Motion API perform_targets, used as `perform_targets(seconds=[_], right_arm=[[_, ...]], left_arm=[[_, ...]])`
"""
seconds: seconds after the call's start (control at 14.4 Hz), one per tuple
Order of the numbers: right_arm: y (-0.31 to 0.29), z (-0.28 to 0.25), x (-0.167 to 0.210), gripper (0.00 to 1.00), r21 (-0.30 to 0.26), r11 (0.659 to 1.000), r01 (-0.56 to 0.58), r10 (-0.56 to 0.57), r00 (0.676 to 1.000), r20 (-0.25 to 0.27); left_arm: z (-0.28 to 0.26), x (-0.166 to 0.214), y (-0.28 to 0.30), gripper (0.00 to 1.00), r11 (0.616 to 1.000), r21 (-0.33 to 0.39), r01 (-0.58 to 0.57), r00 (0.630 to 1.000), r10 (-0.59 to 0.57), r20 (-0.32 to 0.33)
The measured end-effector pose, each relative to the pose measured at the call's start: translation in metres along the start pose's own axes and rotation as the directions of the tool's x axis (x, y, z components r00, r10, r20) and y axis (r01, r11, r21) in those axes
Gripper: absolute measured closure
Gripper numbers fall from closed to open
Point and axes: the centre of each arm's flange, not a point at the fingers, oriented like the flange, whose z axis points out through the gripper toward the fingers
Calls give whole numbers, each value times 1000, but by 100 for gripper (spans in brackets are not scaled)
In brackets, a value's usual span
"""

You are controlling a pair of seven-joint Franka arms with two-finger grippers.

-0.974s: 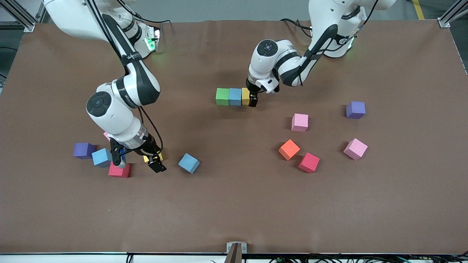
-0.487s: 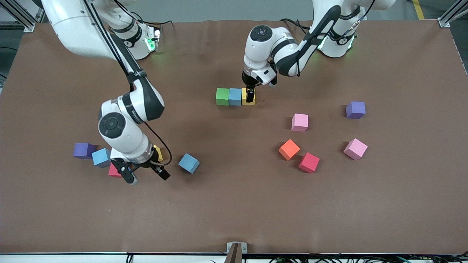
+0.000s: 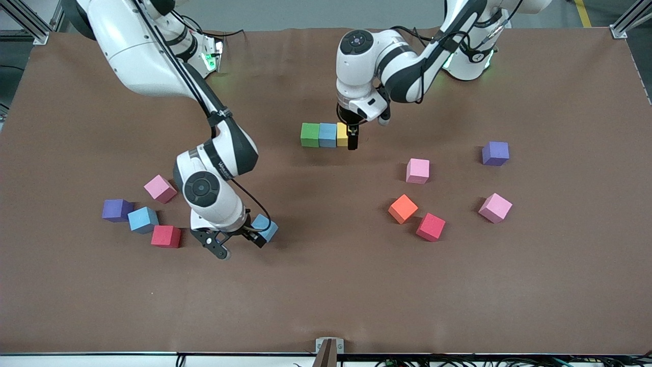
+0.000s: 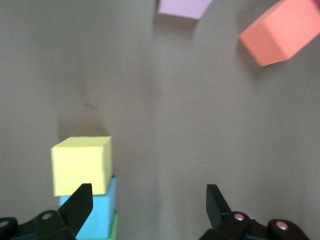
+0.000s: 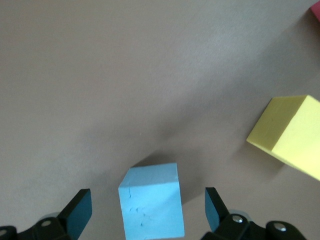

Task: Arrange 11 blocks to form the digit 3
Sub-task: 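Grasp the blue block with the right gripper while the left gripper reaches orange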

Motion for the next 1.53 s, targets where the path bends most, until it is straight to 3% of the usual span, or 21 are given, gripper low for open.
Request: perform_targets(seconds=[0.28, 0.63, 0.83, 1.11, 1.32, 1.46, 1.53], right_arm=[[-2, 19, -5, 0, -29, 1000, 12, -11, 1000, 12], [-3, 44, -11, 0, -50, 998, 22, -20, 999, 25], [-2, 48, -12, 4, -51, 998, 22, -21, 999, 26], [-5, 55, -15, 4, -41, 999, 28, -27, 999, 25], [-6, 56, -17, 4, -42, 999, 33, -32, 999, 25], [-6, 56, -17, 7, -41, 998, 55, -54, 998, 26], [-6, 56, -17, 15, -41, 997, 65, -64, 998, 27]], left_arm=[[2, 43, 61, 0, 986, 18, -165, 986, 165, -19], [29, 112, 128, 0, 917, 95, -386, 921, 390, -20], [38, 140, 170, 0, 878, 79, -473, 880, 474, -3], [40, 144, 213, 0, 803, 62, -593, 805, 592, 38], [72, 148, 224, 0, 736, 76, -673, 740, 668, 86], [98, 159, 227, 0, 681, 96, -726, 687, 719, 106], [107, 170, 230, 0, 657, 106, -746, 665, 739, 109]])
